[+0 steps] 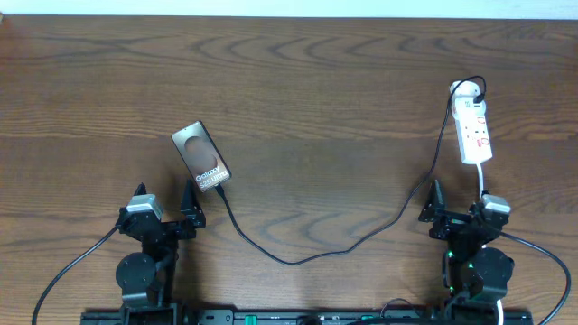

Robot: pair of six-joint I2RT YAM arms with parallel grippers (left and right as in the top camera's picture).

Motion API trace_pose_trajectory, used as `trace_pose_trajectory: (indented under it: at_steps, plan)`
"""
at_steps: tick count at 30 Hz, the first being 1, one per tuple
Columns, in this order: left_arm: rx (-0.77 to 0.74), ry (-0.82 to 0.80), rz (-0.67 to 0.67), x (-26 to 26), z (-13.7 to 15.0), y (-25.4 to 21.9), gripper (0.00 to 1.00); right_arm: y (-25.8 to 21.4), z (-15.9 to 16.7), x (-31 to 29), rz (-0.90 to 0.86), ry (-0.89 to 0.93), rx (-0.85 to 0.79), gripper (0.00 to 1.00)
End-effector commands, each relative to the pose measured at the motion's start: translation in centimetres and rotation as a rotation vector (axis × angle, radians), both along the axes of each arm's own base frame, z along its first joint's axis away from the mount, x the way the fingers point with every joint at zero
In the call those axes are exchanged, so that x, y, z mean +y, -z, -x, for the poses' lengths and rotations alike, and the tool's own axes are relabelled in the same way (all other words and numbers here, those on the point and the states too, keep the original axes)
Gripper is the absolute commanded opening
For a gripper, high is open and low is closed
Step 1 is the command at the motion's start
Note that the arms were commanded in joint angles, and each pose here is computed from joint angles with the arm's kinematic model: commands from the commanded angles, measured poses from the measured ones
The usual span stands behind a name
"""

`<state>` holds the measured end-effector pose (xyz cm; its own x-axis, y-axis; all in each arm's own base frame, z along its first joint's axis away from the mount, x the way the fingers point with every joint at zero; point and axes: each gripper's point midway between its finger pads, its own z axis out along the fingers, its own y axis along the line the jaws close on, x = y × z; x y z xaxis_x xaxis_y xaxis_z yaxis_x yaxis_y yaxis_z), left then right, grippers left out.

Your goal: Plug charger to phone and switch on socket

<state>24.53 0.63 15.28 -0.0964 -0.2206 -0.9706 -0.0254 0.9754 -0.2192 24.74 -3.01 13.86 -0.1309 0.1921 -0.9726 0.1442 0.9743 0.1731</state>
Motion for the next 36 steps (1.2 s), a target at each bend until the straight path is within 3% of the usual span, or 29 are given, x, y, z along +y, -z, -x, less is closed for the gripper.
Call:
trace_pose_trajectory:
  at_steps: [1,36]
  plan:
    - [0.045,0.022,-0.014,-0.4,0.1,1.4,0.92,-0.7,0.1,0.0,0.017,0.003,-0.031,0.99]
    - [0.045,0.022,-0.014,-0.4,0.1,1.4,0.92,-1.8,0.3,0.0,0.023,0.004,-0.079,0.99]
